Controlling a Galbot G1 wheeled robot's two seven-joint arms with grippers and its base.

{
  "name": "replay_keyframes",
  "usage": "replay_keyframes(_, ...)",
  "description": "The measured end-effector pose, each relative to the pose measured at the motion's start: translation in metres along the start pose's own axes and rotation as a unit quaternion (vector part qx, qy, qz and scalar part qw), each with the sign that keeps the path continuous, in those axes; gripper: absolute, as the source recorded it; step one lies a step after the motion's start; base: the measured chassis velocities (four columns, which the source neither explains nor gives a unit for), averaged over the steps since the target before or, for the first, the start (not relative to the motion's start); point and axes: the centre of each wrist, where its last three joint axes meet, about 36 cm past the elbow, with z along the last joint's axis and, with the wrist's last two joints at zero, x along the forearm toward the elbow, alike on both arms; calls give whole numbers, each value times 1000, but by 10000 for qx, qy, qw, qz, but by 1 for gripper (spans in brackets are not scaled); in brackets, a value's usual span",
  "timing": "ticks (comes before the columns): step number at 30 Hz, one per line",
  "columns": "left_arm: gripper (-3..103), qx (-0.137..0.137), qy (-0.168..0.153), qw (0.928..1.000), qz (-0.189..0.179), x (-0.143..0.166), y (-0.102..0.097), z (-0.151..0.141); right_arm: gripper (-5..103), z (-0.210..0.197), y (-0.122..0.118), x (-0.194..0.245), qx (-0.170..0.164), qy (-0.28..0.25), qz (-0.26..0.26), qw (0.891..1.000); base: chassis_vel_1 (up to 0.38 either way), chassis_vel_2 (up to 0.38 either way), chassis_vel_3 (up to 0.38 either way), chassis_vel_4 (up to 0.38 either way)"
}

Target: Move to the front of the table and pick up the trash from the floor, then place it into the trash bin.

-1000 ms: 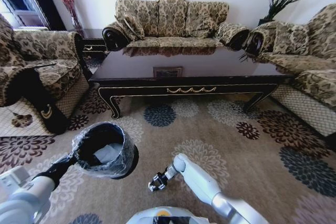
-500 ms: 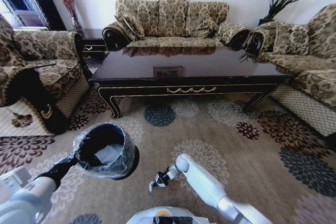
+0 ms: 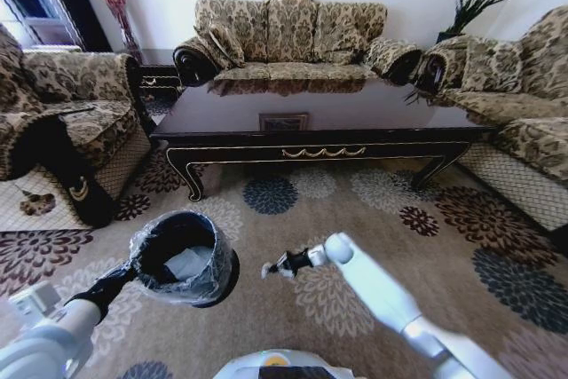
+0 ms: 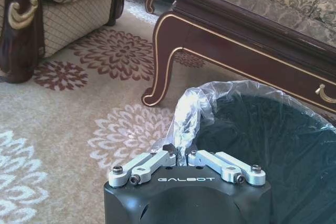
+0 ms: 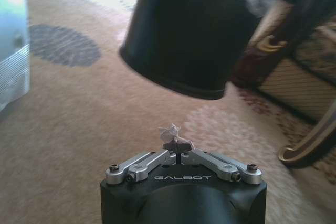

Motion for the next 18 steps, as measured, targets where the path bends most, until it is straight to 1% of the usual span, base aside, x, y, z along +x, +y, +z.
replay_keyframes(1,5,0,0,10000,0,0,0,0,0,0,0,0,0,0,0,10000,0,0,0,0)
replay_keyframes(2,5,-2,3,10000,7,0,0,0,0,-1,2,5,-90,-20,126,9999,0,0,0,0)
replay_keyframes(4,5,-19,0,10000,35,-1,-1,-1,0,-1,13,17,-531,-67,694,9961,0,0,0,0)
replay_keyframes(6,5,-30,-1,10000,51,-2,-2,-1,0,-1,21,20,-750,-53,1015,9920,0,0,0,0)
replay_keyframes(7,5,-30,-1,10000,51,-2,-2,-1,0,-1,21,20,-750,-53,1015,9920,0,0,0,0)
replay_keyframes(8,5,-46,2,10000,72,-2,-2,-2,0,-4,32,21,-1056,-25,1457,9837,0,0,0,0)
replay_keyframes(9,5,-57,3,10000,80,-2,-2,-2,0,-7,36,21,-1207,-13,1672,9785,0,0,0,0)
replay_keyframes(11,5,-79,2,9999,98,-3,-3,-3,0,-18,44,17,-1602,-10,2335,9591,0,0,0,0)
replay_keyframes(12,5,-79,2,9999,98,-3,-3,-3,0,-18,44,17,-1602,-10,2335,9591,0,0,0,0)
replay_keyframes(13,5,-86,6,9999,108,-3,-3,-3,0,-26,46,15,-1780,-2,2711,9459,0,0,0,0)
replay_keyframes(15,5,-88,11,9999,118,-3,-4,-3,0,-35,45,11,-1979,53,3160,9279,0,0,0,0)
replay_keyframes(16,5,-93,16,9999,126,-4,-4,-3,0,-46,44,7,-2186,88,3522,9100,0,0,0,0)
replay_keyframes(17,5,-93,16,9999,126,-4,-4,-3,0,-46,44,7,-2186,88,3522,9100,0,0,0,0)
replay_keyframes(18,5,-98,18,9999,129,-4,-4,-3,0,-54,43,5,-2382,119,3730,8967,0,0,0,0)
